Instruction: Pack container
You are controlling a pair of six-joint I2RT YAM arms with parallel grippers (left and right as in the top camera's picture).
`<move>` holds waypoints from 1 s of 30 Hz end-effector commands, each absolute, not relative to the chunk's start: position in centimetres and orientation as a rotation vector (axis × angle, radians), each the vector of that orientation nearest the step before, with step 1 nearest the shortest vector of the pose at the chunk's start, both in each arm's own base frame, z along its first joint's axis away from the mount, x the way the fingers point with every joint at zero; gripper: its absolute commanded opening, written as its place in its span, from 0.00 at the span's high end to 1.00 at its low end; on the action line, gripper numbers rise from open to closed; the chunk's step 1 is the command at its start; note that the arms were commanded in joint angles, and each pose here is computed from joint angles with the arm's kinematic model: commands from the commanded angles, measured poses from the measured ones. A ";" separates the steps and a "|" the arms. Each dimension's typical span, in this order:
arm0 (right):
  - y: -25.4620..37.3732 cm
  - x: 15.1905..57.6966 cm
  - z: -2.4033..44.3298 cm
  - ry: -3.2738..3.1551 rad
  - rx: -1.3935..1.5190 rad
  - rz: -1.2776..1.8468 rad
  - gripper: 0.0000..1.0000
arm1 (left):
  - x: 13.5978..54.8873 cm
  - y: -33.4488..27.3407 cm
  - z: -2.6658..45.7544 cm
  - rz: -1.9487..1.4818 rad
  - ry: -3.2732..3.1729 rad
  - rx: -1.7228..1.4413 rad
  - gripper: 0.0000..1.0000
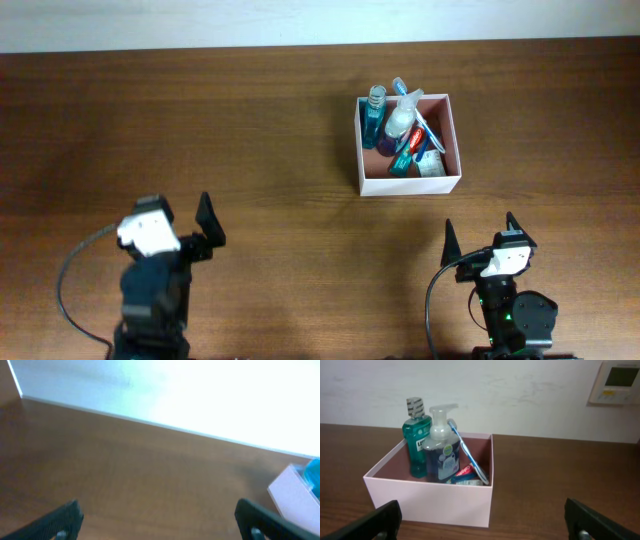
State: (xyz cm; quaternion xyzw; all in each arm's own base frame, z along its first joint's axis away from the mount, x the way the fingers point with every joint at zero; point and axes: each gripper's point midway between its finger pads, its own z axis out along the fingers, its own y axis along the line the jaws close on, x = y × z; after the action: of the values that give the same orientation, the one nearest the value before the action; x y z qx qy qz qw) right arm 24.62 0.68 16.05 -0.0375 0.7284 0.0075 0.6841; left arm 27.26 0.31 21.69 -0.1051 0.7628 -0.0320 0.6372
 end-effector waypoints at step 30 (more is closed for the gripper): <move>1.0 24.6 15.9 1.632 -0.091 0.034 0.01 | 24.4 0.3 15.7 -0.068 1.673 -0.074 0.01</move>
State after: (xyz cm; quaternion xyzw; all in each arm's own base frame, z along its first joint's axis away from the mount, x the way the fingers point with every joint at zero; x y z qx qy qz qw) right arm 24.62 0.69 16.05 -0.0378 0.7283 0.0075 0.6841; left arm 24.39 0.52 15.79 -0.0448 0.7427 -0.0317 0.6674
